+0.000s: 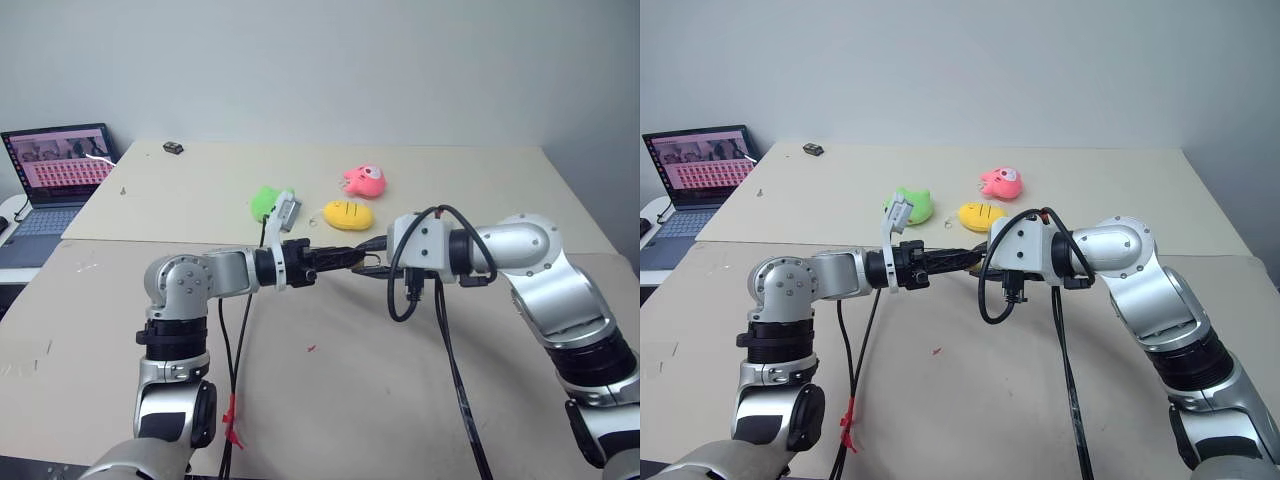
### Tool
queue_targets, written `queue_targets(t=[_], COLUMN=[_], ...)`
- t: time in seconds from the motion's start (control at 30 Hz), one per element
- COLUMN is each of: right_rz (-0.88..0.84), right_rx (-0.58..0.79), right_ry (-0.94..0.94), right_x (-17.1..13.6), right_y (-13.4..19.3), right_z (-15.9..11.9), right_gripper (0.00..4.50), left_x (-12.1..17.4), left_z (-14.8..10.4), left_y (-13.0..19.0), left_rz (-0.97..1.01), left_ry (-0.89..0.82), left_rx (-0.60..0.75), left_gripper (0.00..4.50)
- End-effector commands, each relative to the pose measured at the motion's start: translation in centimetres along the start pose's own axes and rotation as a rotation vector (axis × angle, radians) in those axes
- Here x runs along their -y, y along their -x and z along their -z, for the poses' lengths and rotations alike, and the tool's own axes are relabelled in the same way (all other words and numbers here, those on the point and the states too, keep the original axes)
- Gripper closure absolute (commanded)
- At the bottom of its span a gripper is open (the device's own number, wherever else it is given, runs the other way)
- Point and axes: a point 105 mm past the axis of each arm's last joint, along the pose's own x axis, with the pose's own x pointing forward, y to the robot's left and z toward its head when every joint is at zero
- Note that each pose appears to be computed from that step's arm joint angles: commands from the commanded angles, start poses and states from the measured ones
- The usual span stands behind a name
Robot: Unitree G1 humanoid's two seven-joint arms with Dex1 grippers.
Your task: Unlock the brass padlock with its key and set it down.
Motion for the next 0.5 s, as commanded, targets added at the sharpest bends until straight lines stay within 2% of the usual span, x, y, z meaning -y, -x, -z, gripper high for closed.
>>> queue_targets(t=[0.03, 0.13, 0.17, 0.5], right_rz=[0.033, 0.034, 0.034, 0.035], right_rx=[0.024, 0.022, 0.021, 0.017], right_ry=[0.054, 0.057, 0.057, 0.062], right_x=[0.75, 0.81, 0.83, 0.91], right_y=[0.77, 0.80, 0.80, 0.86], right_z=[-1.14, -1.09, -1.07, -0.99], right_gripper=[3.60, 3.60, 3.60, 3.60], left_x=[0.66, 1.00, 1.08, 0.81], left_z=[-0.42, -0.09, 0.04, 0.27], left_y=[0.22, 0.43, 0.50, 0.53], left_rz=[0.021, 0.043, 0.048, 0.034], left_ry=[-0.027, -0.022, -0.022, -0.013], left_rx=[0.005, -0.017, -0.024, -0.040], left_gripper=[3.13, 4.27, 4.46, 4.47])
